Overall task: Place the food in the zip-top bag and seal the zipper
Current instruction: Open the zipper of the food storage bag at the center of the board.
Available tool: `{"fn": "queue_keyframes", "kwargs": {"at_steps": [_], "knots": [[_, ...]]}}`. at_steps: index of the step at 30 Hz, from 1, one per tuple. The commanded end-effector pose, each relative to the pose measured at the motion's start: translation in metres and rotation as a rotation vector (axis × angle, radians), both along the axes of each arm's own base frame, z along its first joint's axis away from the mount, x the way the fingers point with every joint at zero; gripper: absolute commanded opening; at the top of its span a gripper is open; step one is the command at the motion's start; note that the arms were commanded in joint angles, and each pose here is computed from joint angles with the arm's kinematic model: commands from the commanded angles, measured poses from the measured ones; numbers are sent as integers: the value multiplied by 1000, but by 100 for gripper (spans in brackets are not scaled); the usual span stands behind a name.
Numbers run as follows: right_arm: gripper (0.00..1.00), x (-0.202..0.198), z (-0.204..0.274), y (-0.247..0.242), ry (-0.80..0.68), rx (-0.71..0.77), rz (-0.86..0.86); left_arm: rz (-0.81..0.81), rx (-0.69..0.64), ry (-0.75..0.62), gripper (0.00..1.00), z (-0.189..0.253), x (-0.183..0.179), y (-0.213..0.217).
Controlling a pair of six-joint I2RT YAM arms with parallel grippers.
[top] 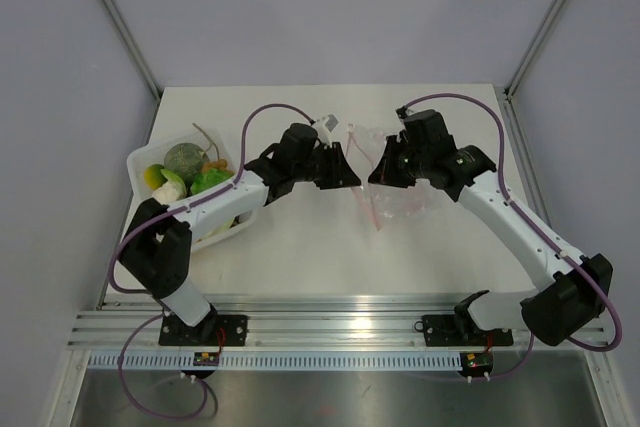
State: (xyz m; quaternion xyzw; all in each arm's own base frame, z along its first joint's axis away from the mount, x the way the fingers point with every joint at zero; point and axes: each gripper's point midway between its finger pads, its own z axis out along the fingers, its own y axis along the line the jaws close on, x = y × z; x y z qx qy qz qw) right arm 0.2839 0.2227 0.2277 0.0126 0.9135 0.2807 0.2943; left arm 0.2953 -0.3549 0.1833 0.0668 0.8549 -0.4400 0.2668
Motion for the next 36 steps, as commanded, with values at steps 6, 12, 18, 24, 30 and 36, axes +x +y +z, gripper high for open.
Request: {"fn": "queue_keyframes", "kwargs": {"at_steps": [6, 12, 18, 24, 30, 36], "knots": [[0, 4, 9, -34, -73, -208, -115, -5, -16, -20, 0, 18, 13, -16], [36, 2, 8, -23, -109, -295, -81, -18, -33, 7, 0, 35, 3, -13], [53, 2, 4, -6, -123, -303, -64, 14, -55, 27, 0, 44, -2, -9], [55, -7, 14, 12, -190, -259, -36, 32, -54, 38, 0, 43, -3, -5], [55, -10, 32, 24, -272, -245, -16, 18, -50, 39, 0, 42, -5, -6], [52, 4, 13, 11, -277, -385, -69, 6, -54, 30, 0, 48, -8, -5]]}}
